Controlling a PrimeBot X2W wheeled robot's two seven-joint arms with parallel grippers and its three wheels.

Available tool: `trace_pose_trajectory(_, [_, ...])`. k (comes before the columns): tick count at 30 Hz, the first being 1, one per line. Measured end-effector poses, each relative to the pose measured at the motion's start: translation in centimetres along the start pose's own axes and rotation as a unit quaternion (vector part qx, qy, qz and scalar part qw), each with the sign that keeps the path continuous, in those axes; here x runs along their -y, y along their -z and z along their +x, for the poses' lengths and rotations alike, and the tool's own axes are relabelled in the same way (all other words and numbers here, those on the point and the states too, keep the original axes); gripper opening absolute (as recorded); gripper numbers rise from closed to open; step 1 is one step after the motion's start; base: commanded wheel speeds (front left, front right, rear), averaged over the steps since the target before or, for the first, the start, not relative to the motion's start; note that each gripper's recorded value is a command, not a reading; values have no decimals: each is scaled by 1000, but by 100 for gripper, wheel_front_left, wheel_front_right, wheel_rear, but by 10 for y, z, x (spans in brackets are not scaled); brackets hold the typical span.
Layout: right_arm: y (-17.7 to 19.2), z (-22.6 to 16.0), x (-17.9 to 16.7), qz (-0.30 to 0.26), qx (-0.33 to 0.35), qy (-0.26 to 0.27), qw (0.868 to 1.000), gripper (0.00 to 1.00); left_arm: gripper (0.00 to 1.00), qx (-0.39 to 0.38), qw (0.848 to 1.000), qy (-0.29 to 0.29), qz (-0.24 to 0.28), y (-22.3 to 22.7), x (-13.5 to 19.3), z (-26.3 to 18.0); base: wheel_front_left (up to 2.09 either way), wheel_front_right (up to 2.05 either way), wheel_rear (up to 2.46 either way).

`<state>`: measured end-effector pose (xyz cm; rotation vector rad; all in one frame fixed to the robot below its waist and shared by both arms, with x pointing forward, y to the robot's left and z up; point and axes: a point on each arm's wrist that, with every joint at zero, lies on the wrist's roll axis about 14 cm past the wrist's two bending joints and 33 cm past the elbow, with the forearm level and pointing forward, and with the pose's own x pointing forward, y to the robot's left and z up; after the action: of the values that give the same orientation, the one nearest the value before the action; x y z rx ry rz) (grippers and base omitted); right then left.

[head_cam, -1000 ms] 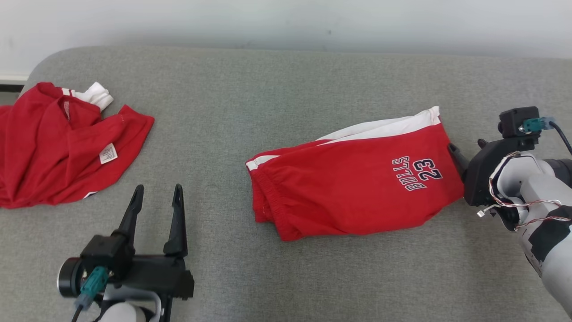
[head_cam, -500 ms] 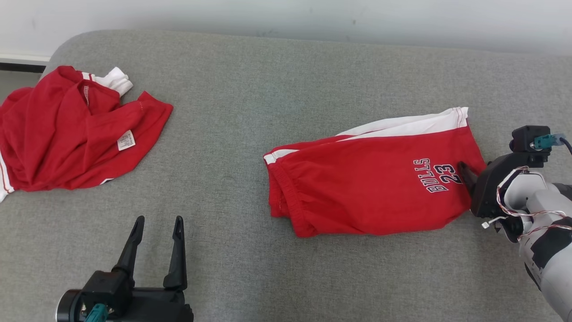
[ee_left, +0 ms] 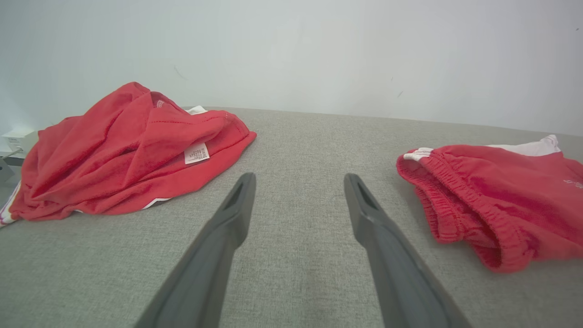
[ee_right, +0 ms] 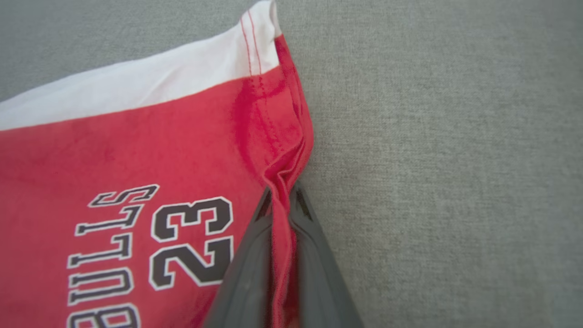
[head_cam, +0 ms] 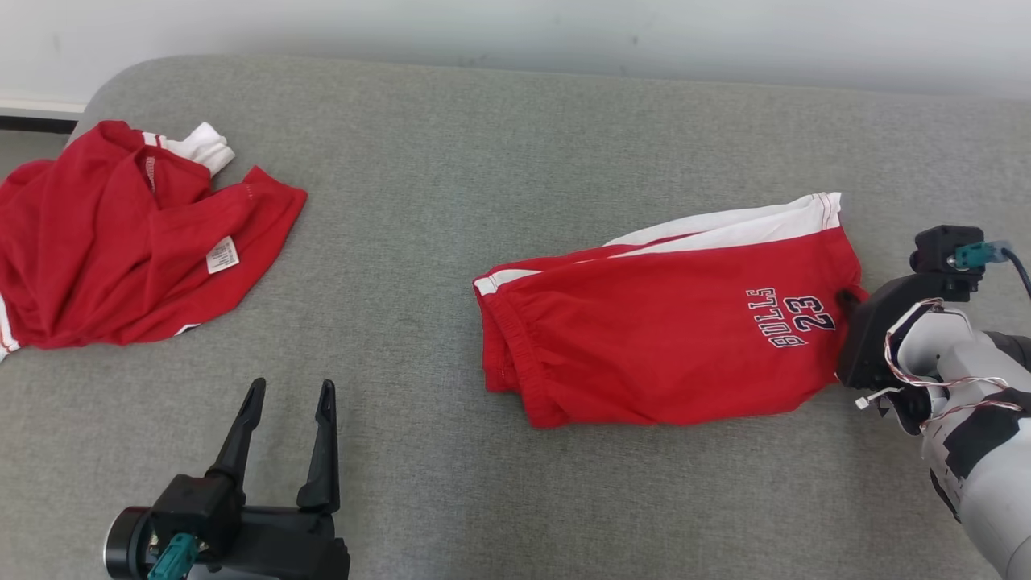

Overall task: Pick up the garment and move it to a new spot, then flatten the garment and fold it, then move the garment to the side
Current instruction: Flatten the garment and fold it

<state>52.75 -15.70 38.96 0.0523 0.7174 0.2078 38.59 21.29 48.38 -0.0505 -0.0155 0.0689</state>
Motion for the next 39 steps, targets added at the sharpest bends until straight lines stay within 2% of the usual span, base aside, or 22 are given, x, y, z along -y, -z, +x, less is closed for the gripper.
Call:
trace_pose_trajectory(5, [-2,-10,22,20,29,24,999,0,100,0,1000,5,-3,1,4,3,0,0,0])
trace_pose_trajectory(11, [-6,-45,81,23,88,90,992,0,100,5,1000,18,-12,-2,14,4,0,0,0])
trace_pose_trajectory(16, [-11,-73,114,-9,116,128,985,0,100,11,999,27,-16,-5,21,4,0,0,0])
trace_pose_trajectory(21, [-25,-91,118,-39,149,136,979,0,100,17,999,37,-19,-10,29,3,0,0,0])
trace_pose_trajectory(28, [-44,-93,74,-73,176,95,977,0,100,24,998,43,-29,-16,35,0,0,0,0])
trace_pose_trajectory(33, [-50,-81,13,-108,165,32,980,0,100,30,998,48,-31,-20,38,-1,0,0,0])
trace_pose_trajectory(34, [-50,-81,13,-108,165,32,980,0,100,30,998,48,-31,-20,38,-1,0,0,0])
trace_pose_trajectory(39, [-41,-67,-55,-150,128,-41,980,0,100,29,998,44,-35,-19,36,-4,0,0,0])
